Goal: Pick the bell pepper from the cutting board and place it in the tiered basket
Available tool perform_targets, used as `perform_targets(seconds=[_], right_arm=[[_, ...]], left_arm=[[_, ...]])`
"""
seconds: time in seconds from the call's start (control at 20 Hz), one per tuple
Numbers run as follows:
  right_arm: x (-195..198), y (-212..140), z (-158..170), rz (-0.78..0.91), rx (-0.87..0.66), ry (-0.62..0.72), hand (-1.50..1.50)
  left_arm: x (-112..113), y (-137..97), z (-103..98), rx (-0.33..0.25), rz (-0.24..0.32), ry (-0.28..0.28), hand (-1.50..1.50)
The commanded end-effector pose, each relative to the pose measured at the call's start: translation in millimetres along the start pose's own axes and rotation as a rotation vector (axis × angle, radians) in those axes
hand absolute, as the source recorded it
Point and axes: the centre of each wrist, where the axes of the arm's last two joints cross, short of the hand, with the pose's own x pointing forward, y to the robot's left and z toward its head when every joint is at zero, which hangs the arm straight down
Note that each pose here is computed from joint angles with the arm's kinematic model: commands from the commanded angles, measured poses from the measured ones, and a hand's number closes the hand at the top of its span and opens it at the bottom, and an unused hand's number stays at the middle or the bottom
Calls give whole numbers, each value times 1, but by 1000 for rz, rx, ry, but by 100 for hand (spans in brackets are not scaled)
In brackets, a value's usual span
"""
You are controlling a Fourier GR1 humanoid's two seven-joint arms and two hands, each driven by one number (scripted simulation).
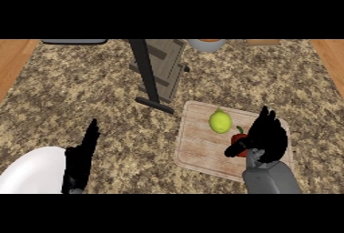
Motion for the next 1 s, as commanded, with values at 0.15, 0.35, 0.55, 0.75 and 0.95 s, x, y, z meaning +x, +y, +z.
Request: perform_targets(seconds=[0.15,0.35,0.55,0.75,0.95], right_arm=[[13,-1,-1,57,52,220,-150],[11,1,-6,65,86,238,-150],[13,9,-8,59,115,240,-150],[13,7,-19,39,150,275,-150],[0,22,-14,37,172,269,-150]], left_arm=[[-5,9,-1,-2,7,-3,0],[1,7,0,-2,14,-12,0],[-5,-3,-1,20,-4,-8,0],[-10,13,6,-2,-7,-10,0],[-2,-10,2,6,0,-3,0]])
